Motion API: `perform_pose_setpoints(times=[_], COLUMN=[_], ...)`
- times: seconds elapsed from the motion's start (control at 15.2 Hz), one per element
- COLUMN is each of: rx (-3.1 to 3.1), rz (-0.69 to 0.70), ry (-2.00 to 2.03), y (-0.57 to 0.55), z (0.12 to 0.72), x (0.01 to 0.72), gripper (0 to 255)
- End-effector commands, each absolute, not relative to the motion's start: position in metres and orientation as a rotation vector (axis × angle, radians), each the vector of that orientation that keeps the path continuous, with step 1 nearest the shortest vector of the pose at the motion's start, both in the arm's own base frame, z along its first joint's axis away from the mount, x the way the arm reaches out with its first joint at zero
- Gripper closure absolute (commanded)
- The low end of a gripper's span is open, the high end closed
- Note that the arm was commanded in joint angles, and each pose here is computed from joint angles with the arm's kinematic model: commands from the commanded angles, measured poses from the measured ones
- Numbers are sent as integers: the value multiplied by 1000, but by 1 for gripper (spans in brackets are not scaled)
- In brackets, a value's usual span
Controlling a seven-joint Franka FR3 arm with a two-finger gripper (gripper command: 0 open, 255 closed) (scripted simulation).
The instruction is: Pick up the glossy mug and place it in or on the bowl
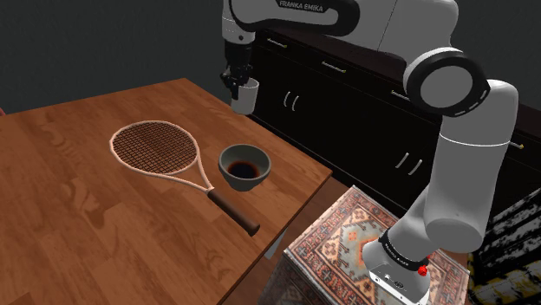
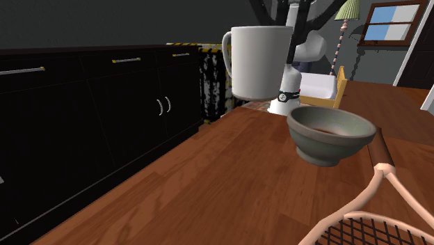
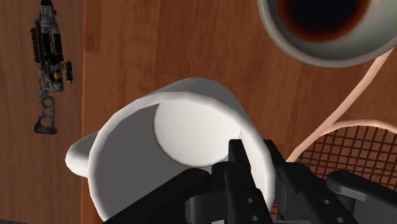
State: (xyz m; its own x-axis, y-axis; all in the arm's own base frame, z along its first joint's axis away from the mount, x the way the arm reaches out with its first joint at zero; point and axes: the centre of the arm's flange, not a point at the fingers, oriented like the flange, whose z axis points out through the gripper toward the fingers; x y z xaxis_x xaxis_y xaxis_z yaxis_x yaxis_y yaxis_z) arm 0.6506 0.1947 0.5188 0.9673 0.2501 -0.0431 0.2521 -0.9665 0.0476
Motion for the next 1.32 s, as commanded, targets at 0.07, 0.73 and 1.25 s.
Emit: perform_pose_setpoints(times=[0.07,0.73,1.25], rx=[3063,3063,3063], rz=[-57,-57,-57], ry=[391,391,391], y=[211,276,282], z=[525,540,505], x=[617,503,492], gripper=[255,255,255])
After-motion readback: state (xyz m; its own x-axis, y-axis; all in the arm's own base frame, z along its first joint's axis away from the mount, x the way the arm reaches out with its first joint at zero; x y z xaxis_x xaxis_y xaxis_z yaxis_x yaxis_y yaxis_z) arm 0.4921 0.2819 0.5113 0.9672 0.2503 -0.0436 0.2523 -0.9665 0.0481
